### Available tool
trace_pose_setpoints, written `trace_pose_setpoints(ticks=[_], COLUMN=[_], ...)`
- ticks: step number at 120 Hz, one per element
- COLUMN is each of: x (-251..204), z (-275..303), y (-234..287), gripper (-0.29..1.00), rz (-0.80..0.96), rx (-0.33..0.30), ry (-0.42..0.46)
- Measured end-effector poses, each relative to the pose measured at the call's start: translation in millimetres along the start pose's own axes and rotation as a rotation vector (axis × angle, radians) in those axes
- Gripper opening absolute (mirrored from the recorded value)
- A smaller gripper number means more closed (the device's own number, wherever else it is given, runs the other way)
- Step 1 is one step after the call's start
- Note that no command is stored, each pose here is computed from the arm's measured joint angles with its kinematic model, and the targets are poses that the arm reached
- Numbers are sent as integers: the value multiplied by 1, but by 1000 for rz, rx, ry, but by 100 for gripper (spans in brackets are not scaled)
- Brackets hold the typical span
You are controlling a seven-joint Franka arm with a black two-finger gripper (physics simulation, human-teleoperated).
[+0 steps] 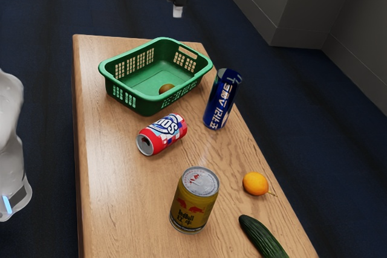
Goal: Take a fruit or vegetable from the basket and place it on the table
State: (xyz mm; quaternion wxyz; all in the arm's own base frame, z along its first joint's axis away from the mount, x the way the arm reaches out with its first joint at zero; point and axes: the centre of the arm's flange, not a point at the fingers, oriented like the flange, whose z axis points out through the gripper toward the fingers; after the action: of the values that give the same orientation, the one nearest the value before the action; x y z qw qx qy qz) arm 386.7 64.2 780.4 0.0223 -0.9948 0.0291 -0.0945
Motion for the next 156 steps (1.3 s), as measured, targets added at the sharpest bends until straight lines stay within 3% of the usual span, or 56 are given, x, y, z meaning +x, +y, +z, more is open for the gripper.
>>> trace_pose_setpoints(ticks=[19, 44, 60, 82, 102, 117, 129, 156], x=[-48, -79, -114, -109, -129, -129, -112, -82], z=[-71, -126, -120, -109, -77, -65, -53, 56], y=[15, 44, 63, 52, 17, 31, 44, 43], gripper=[68, 68, 68, 68, 68, 68, 68, 68], rz=[49, 106, 135, 233, 282, 405, 524, 660], rx=[44, 74, 78, 91, 22, 5, -3, -20], ry=[171, 255, 233, 163, 40, -32, -50, -18])
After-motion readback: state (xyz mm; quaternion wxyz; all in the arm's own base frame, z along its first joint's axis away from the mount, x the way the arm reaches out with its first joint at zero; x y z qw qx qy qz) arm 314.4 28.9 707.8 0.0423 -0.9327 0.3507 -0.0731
